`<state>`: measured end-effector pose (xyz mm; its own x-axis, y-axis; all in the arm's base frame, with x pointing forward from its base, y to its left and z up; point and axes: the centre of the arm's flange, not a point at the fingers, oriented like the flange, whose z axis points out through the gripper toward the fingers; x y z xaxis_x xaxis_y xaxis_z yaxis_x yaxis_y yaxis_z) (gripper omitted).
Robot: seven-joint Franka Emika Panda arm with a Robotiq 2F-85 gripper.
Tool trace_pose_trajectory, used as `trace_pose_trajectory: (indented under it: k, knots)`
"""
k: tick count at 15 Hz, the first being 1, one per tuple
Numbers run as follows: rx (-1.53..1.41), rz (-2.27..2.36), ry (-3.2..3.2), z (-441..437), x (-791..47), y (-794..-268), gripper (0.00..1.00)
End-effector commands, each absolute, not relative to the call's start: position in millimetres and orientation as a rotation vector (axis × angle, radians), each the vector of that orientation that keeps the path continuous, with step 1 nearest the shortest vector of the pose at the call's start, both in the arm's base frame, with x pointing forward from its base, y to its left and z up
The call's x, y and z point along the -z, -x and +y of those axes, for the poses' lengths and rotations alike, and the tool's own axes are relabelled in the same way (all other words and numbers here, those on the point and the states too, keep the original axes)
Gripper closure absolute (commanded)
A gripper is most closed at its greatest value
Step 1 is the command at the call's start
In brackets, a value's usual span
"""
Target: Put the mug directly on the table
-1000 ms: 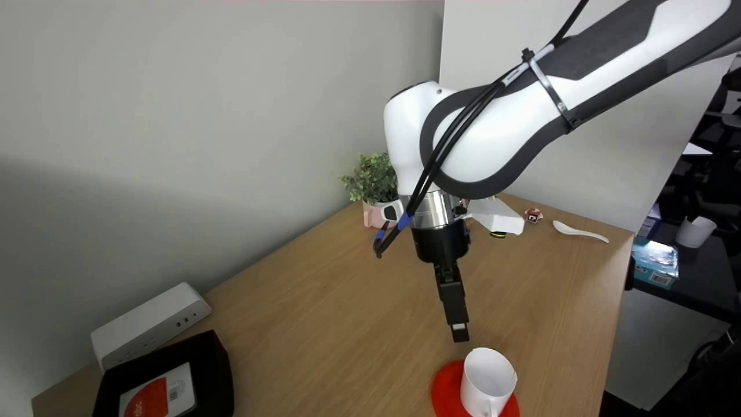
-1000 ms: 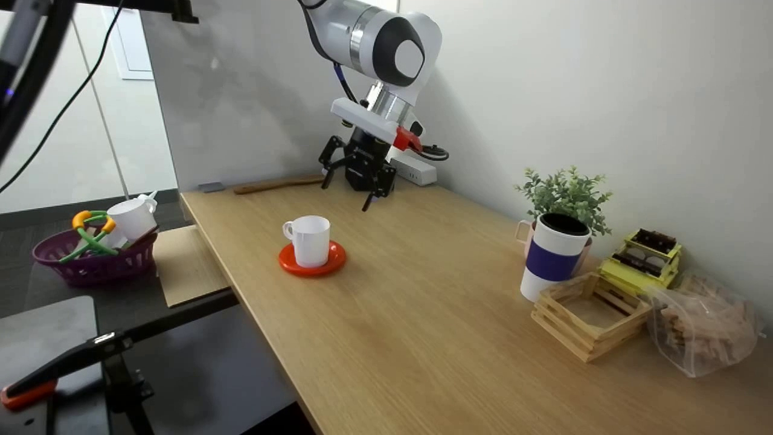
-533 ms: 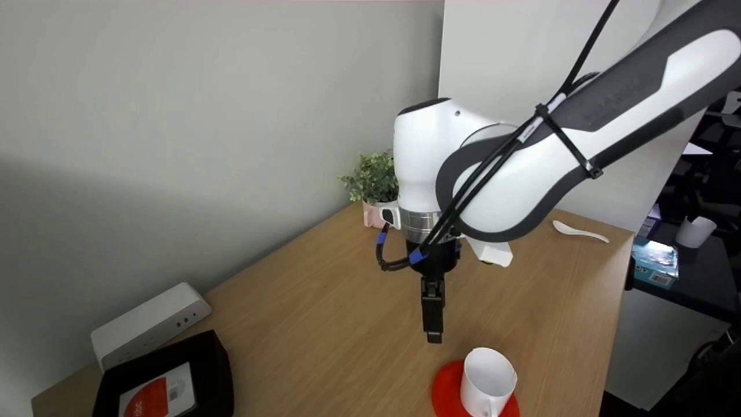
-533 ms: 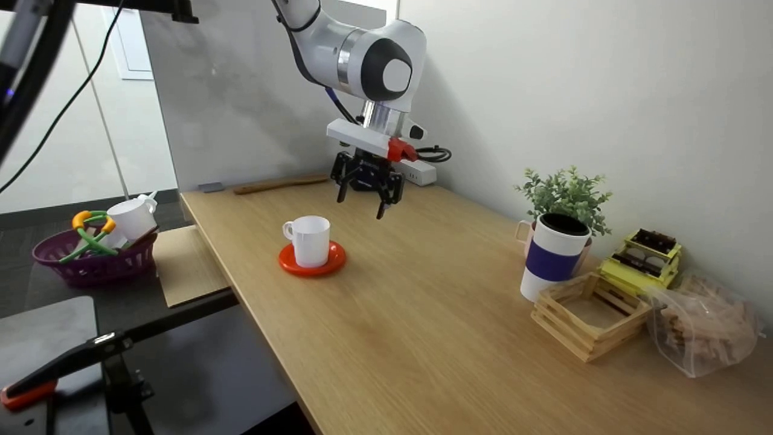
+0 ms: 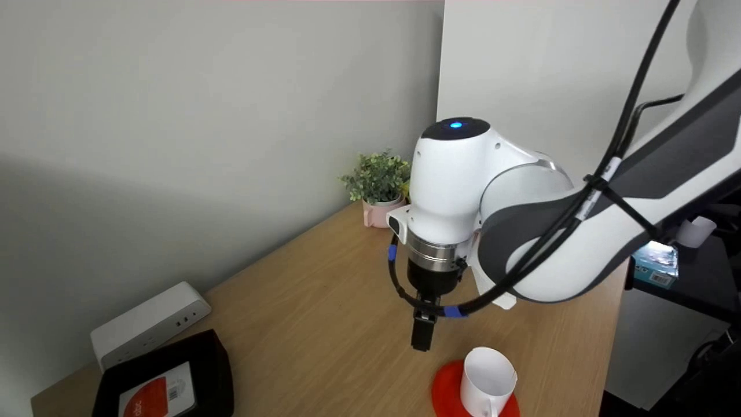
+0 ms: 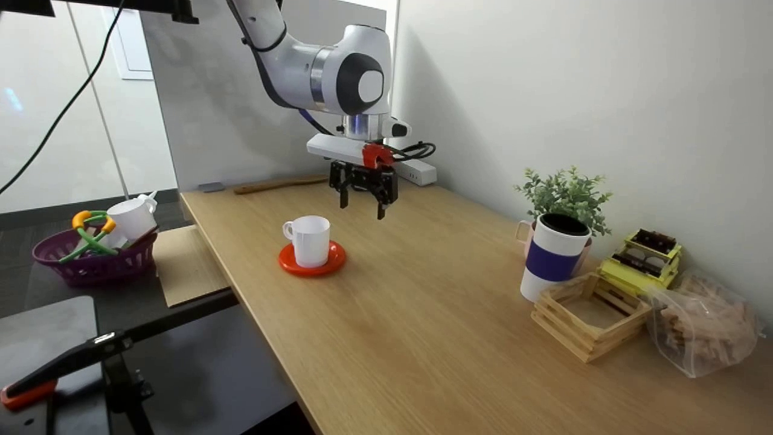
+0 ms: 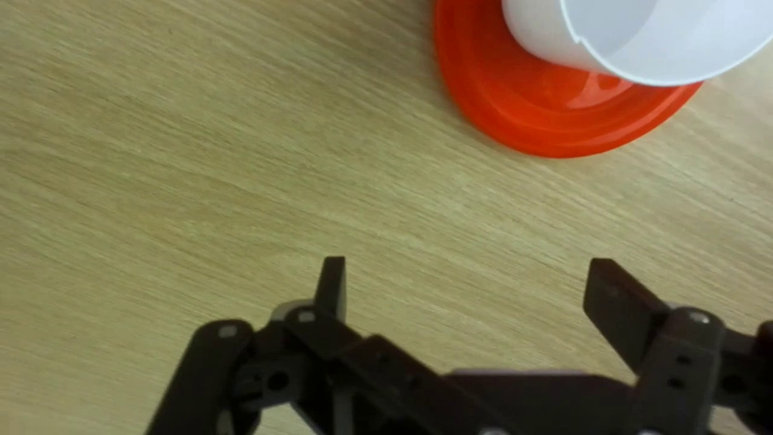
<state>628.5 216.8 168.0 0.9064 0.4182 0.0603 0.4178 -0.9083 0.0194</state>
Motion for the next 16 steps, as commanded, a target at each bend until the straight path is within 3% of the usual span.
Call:
trace_pose_trajectory:
  k: [1,4,5,16]
  knots:
    - [-0.219,0.562,-3.005,215.0,-181.9,-585.9,0.0]
    - [-0.268,0.483,-2.999,213.2,-184.8,-568.7,0.0]
    - [-0.232,0.521,-3.024,220.4,-175.5,-597.3,0.0]
    - [-0.192,0.474,-3.039,228.8,-176.0,-583.9,0.0]
